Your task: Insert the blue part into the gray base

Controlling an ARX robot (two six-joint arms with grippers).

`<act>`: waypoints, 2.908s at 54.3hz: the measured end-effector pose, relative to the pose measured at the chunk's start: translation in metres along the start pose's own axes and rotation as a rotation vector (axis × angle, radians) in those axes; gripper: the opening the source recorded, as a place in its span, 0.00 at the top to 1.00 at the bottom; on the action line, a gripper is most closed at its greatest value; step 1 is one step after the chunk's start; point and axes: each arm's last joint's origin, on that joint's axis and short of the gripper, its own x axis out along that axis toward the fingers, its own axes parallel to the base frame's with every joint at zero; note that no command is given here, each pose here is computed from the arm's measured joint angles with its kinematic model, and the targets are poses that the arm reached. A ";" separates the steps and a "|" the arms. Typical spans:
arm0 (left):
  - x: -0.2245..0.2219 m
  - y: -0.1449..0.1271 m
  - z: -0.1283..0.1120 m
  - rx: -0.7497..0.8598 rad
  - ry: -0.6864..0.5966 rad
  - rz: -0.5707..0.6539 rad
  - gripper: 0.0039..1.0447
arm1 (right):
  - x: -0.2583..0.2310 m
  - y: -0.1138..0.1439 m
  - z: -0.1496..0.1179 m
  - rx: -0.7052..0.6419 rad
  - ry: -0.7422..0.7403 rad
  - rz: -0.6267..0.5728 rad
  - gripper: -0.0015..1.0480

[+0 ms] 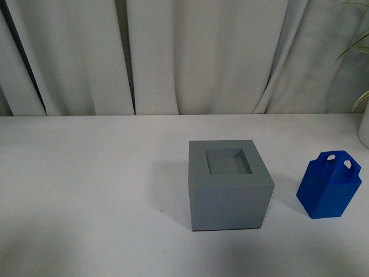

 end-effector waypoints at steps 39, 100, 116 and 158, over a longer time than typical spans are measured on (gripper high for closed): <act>0.000 0.000 0.000 0.000 0.000 0.000 0.06 | 0.000 0.000 0.000 0.000 0.000 0.000 0.07; 0.000 0.000 0.000 0.000 0.000 0.000 0.06 | 0.170 -0.021 0.123 -0.671 0.806 0.723 0.07; 0.000 0.000 0.000 0.000 0.000 0.000 0.06 | 0.232 -0.007 0.101 -0.898 0.934 0.913 0.07; 0.000 0.000 0.000 0.000 0.000 0.000 0.06 | 0.287 0.043 0.043 -1.016 1.047 1.104 0.07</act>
